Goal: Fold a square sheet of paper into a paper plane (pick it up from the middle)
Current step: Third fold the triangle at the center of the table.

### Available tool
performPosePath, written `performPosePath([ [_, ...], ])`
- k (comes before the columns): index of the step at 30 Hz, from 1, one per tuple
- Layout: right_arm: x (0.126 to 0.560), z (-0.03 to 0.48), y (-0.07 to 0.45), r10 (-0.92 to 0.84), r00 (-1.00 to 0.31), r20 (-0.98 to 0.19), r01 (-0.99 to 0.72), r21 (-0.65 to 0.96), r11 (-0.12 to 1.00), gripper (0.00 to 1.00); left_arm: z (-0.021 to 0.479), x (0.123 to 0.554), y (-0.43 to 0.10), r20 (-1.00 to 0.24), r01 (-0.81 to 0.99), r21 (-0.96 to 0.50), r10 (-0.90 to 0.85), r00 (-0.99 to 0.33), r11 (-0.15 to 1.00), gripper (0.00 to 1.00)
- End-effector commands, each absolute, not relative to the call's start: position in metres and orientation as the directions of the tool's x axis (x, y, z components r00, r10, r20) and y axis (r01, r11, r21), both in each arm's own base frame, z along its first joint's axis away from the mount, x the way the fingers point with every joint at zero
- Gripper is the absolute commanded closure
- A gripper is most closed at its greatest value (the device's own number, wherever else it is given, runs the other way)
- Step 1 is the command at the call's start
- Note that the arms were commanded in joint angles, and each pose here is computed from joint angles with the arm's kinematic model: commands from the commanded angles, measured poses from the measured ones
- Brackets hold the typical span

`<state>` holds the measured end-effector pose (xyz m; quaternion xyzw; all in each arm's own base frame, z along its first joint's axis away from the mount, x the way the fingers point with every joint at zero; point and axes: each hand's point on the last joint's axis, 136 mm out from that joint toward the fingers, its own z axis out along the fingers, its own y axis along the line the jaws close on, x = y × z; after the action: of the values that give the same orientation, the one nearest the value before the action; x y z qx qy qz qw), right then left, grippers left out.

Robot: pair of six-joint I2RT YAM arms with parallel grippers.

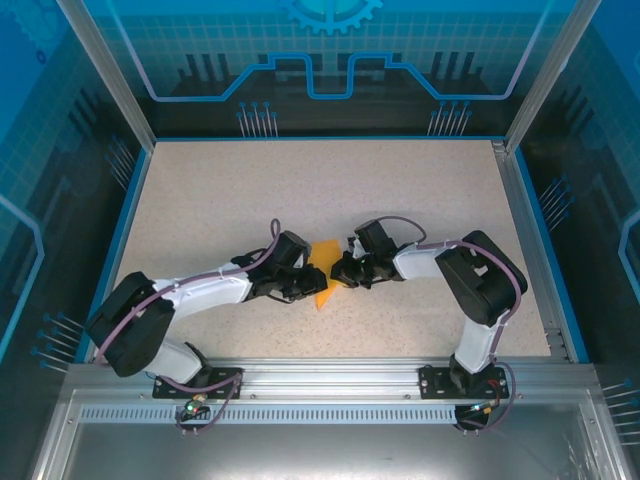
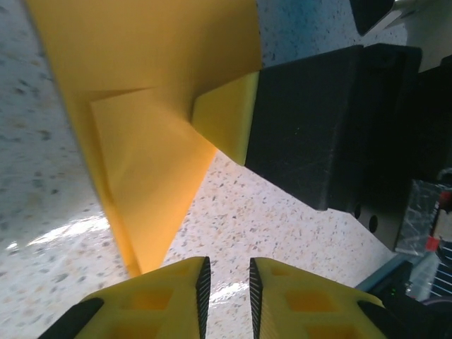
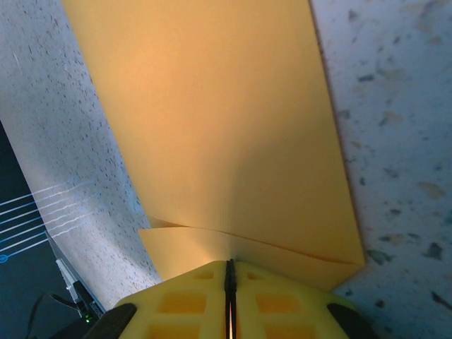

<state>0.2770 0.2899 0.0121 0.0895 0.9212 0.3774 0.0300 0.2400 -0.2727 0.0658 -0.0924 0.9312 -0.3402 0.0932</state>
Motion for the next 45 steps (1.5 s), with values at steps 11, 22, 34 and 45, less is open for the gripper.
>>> performPosePath([
  [11,0.263,0.007,0.287,0.156,-0.986,0.056,0.155,0.651,0.743,0.88,0.017,0.23,-0.276,0.005,-0.201,-0.608,-0.25,-0.968,0.768,0.75],
  [22,0.277,0.047,0.294,0.09,-0.995,-0.047,0.033,0.689,0.724,0.85,-0.02,0.199,-0.25,0.083,-0.277,-0.516,-0.274,-0.958,0.811,0.8],
  [34,0.248,0.031,0.303,0.025,-0.999,-0.035,-0.006,0.688,0.726,0.97,-0.019,0.2,-0.249,0.059,-0.253,-0.501,-0.259,-0.964,0.828,0.87],
  [45,0.263,-0.009,0.282,0.092,-0.996,-0.022,0.055,0.65,0.758,0.97,-0.024,0.198,-0.241,0.049,-0.248,-0.468,-0.255,-0.966,0.848,0.89],
])
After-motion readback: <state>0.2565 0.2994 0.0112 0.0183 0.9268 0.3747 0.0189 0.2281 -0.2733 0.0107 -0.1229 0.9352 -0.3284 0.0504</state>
